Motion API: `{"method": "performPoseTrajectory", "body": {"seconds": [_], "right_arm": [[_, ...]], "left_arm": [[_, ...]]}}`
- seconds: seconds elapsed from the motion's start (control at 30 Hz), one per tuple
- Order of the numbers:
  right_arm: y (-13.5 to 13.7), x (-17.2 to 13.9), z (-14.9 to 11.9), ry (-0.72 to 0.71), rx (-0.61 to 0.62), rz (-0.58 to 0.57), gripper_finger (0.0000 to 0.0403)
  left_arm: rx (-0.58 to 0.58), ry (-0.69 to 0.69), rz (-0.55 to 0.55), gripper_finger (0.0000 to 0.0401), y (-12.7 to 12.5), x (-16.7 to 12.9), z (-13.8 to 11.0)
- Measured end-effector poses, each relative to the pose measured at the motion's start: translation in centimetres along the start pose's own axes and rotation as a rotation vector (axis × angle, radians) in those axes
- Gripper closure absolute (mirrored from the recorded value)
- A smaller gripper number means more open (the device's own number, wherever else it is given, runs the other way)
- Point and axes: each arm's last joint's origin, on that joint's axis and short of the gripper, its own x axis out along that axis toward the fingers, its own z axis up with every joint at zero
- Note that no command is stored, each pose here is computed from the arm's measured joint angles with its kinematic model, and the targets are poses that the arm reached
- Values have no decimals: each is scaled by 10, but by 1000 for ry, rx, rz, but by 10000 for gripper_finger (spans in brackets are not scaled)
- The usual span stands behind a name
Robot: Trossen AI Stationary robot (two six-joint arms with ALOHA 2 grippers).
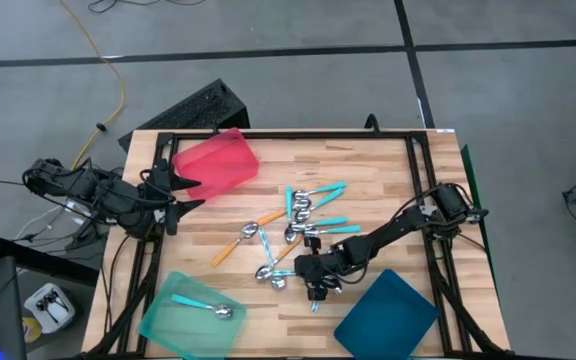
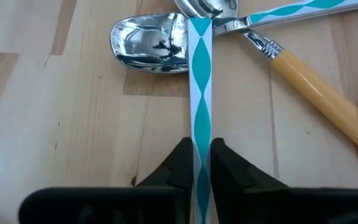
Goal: Sort silverware by color (type)
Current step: Put the blue patterned spoon into the blue bin
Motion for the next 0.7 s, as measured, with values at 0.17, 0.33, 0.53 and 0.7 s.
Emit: {"method": "performPoseTrajectory", "body": {"seconds": [0.17, 0.33, 0.53, 0.7], "right_arm": [[0, -6, 4, -26, 4, 3, 343], [-2, -16, 13, -62, 8, 2, 343], [-6, -26, 23, -115, 24, 4, 345], [-9, -29, 30, -169, 28, 7, 339]], "left_arm": [[-1, 0, 0, 175, 0, 0, 0], [-1, 0, -1, 175, 0, 0, 0], [-1, 0, -1, 175, 0, 0, 0], [-1, 0, -1, 175, 0, 0, 0]]}}
